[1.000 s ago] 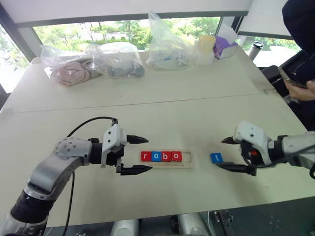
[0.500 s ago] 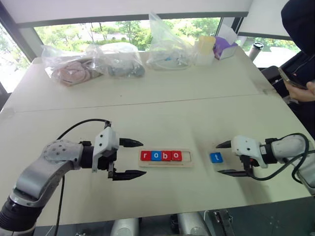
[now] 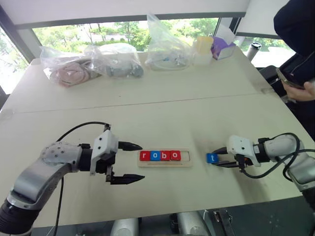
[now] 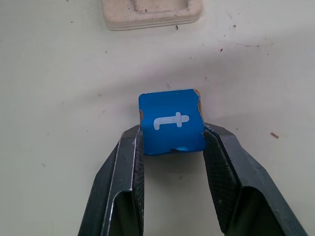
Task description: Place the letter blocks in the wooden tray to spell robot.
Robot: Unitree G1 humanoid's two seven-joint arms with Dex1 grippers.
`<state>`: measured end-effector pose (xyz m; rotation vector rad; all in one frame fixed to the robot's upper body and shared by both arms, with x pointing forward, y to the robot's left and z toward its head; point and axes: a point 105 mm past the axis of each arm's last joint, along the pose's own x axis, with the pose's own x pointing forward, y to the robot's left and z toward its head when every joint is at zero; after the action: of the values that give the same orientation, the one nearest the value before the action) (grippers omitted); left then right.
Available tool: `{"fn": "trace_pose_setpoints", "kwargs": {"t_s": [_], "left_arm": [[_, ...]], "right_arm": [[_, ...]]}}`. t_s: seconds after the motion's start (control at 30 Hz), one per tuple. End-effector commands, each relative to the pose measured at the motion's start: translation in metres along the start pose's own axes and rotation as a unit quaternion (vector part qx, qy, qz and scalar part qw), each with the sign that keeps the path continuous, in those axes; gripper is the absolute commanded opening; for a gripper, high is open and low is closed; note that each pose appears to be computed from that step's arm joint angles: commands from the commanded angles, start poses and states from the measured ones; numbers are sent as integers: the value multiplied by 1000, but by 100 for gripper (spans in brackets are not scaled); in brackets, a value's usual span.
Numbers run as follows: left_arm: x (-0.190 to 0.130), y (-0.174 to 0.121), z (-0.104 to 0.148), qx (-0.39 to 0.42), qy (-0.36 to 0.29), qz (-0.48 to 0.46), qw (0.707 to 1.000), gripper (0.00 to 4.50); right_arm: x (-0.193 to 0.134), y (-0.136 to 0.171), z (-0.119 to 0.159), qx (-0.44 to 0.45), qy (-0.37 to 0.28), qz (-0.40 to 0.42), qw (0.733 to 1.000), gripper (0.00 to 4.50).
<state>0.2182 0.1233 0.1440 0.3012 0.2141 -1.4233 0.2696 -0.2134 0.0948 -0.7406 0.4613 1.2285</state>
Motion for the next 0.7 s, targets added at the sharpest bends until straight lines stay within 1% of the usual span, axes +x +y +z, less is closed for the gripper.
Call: {"fn": "trace_pose_setpoints", "kwargs": {"t_s": [0.03, 0.17, 0.27, 0.47, 0.7], "left_arm": [[-9, 4, 8, 26, -1, 8, 1000, 450], [-9, 7, 9, 32, -3, 14, 999, 450], [-8, 9, 10, 35, -6, 15, 999, 450], [-7, 9, 11, 37, -8, 16, 999, 450], [-6, 8, 11, 39, -6, 18, 999, 450]], "right_arm": [[0, -8, 30, -27, -33, -21, 999, 112], [8, -3, 55, -27, -62, -12, 998, 112], [14, 1, 65, -30, -68, -6, 997, 112], [30, 5, 72, -39, -66, 8, 997, 112], [40, 6, 70, -53, -51, 25, 997, 112]]}}
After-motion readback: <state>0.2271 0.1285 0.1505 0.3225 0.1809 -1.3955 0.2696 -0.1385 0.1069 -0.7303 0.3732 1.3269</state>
